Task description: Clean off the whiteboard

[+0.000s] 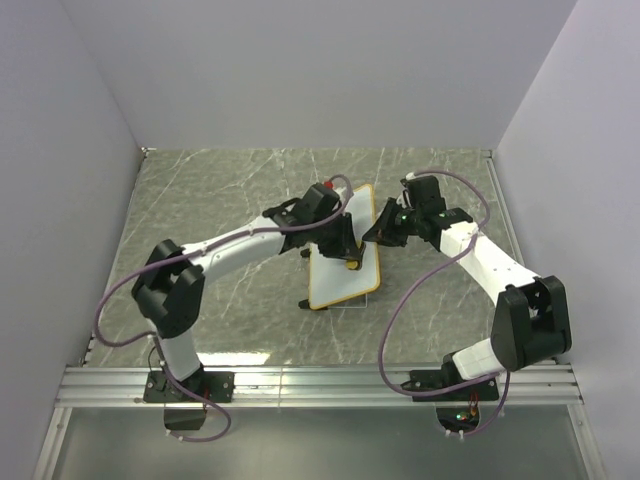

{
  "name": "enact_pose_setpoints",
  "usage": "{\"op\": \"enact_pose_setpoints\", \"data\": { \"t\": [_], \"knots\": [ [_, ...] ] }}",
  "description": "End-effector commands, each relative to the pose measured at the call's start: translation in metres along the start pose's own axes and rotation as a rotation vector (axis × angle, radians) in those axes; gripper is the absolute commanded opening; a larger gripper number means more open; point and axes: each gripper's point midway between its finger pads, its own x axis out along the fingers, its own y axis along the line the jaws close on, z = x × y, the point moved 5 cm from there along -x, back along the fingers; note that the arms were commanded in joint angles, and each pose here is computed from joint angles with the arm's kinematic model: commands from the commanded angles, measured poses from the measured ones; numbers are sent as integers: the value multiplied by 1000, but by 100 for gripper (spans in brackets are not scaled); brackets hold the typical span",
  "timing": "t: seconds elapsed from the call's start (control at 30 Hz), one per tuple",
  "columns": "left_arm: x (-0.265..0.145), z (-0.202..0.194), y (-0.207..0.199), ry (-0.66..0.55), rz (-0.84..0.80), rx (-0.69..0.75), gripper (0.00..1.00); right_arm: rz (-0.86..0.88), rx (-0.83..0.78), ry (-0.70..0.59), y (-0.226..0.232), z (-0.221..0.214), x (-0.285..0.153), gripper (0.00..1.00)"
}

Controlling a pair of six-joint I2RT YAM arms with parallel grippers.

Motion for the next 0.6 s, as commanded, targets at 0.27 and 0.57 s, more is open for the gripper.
{"op": "enact_pose_setpoints", "data": {
  "t": [0.27,0.57],
  "knots": [
    [65,-4,62,176,220,62,0,-12,42,134,-5,-31,4,0],
    [57,-2,144,189,354,-43,0,10,26,136,3,-23,4,0]
  ]
}}
